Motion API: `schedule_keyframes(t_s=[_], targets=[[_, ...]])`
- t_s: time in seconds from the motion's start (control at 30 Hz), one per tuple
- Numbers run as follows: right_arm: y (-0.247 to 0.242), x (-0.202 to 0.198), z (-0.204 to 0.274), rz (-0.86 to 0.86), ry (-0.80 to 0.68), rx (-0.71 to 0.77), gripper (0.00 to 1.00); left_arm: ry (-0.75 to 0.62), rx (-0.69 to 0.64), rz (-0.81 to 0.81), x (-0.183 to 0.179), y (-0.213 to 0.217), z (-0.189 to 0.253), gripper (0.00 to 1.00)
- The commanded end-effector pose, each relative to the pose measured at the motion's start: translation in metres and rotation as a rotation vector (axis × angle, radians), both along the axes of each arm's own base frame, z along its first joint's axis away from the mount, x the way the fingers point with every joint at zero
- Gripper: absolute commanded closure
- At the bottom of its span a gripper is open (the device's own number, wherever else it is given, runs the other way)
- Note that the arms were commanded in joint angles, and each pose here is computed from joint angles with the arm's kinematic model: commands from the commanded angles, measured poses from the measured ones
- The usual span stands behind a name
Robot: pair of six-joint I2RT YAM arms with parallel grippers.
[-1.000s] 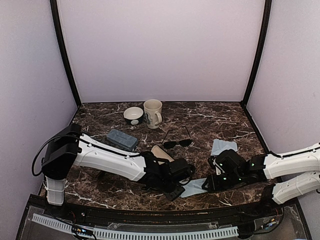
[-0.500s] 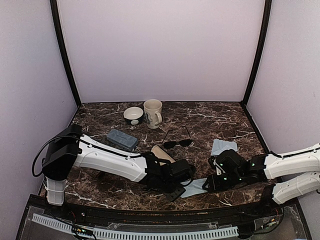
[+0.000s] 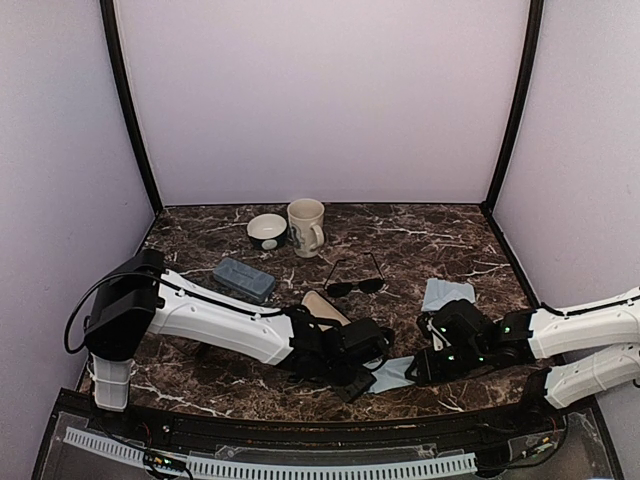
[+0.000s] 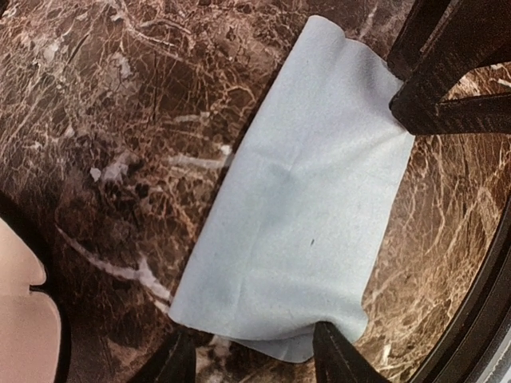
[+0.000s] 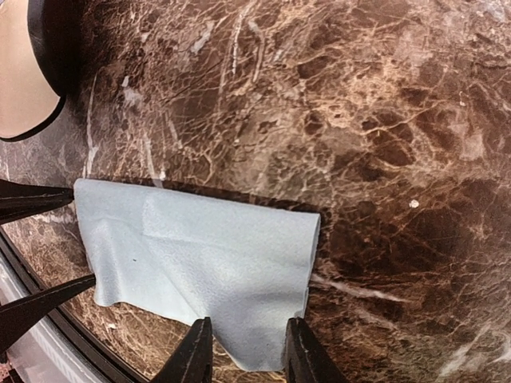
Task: Organize the sunglasses
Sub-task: Smooth out the folded cleaning cloth at the center of the board.
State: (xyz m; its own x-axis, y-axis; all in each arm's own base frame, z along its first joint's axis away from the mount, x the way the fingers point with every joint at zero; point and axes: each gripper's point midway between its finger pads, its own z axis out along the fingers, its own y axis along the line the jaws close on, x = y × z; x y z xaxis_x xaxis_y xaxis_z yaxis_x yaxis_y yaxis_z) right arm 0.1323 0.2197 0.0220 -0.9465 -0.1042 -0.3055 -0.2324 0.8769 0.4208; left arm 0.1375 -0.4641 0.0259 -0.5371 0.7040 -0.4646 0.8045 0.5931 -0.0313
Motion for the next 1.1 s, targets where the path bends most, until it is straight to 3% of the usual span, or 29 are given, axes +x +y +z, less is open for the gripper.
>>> schedule_keyframes(t_s=[0.0, 0.37, 0.8, 1.07], targets=[[-0.003, -0.001, -0.005, -0.006, 0.003, -0.002, 0.68, 0.005, 0.015, -0.009, -0.005, 0.01, 0.016, 0.48], [-0.004, -0.002, -0.006, -0.006, 0.01, -0.001, 0.68, -0.005, -0.067, -0.041, -0.007, 0.003, 0.043, 0.48], [-0.005, -0.002, -0.005, -0.011, 0.01, -0.001, 0.68, -0.024, -0.069, -0.071, 0.004, -0.024, 0.013, 0.48], [-0.007, -0.002, -0.007, -0.014, 0.011, -0.012, 0.68, -0.021, 0.021, -0.055, 0.004, -0.004, -0.006, 0.48]])
